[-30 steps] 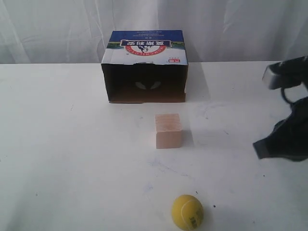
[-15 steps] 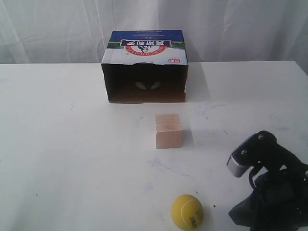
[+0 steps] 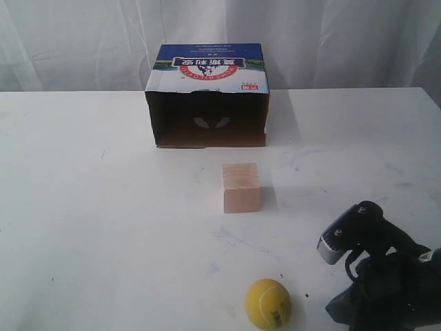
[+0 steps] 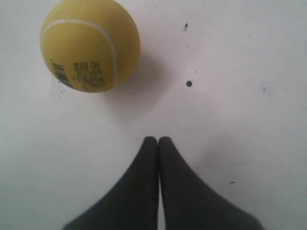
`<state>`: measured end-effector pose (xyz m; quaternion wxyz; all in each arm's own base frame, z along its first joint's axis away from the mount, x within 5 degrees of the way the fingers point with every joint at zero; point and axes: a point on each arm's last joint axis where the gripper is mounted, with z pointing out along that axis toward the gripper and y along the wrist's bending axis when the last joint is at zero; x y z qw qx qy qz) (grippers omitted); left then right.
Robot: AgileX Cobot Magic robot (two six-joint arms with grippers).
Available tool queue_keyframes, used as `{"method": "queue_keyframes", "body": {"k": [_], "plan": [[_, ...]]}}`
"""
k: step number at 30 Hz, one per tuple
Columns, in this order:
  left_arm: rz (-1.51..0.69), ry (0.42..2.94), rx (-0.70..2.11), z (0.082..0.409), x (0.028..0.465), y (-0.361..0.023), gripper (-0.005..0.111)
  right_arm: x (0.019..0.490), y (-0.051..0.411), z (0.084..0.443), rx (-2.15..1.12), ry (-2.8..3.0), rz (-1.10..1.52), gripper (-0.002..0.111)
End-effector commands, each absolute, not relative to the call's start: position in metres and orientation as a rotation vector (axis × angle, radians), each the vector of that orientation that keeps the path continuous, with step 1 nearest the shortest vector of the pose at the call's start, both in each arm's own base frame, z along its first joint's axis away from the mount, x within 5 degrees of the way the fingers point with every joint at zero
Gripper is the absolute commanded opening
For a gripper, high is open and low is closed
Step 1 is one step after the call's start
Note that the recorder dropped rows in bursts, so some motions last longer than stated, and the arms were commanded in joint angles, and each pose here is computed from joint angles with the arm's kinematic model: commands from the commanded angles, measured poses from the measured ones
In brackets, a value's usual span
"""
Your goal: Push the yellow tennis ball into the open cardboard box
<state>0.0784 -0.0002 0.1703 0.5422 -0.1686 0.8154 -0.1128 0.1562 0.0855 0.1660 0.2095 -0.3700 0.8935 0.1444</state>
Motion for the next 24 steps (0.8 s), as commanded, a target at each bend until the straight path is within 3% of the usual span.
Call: {"method": "queue_keyframes", "body": {"k": [1,4,7,9,13,18,24], "plan": [[-0.200,1.759,-0.243,0.195,0.110,0.000,0.000,0.157,0.090,0.166,-1.038,2.459,0.438,0.000],[-0.037,1.695,0.236,0.222,0.194,-0.014,0.000,0.158,0.092,0.167,-1.081,2.410,0.449,0.000],[-0.135,1.734,0.146,0.209,0.279,-0.016,0.000,0.157,0.092,0.167,-1.084,2.414,0.460,0.000],[-0.201,1.663,0.118,0.197,0.310,-0.026,0.000,0.157,0.092,0.167,-1.078,2.417,0.469,0.000],[-0.206,1.663,0.231,0.151,0.346,-0.049,0.000,0.156,0.094,0.168,-1.085,2.415,0.498,0.000],[-0.195,1.766,0.190,0.109,0.355,-0.046,0.000,0.156,0.095,0.169,-1.099,2.388,0.512,0.000],[-0.172,1.842,0.123,0.083,0.353,-0.041,0.000,0.157,0.095,0.169,-1.091,2.384,0.499,0.000]]}}
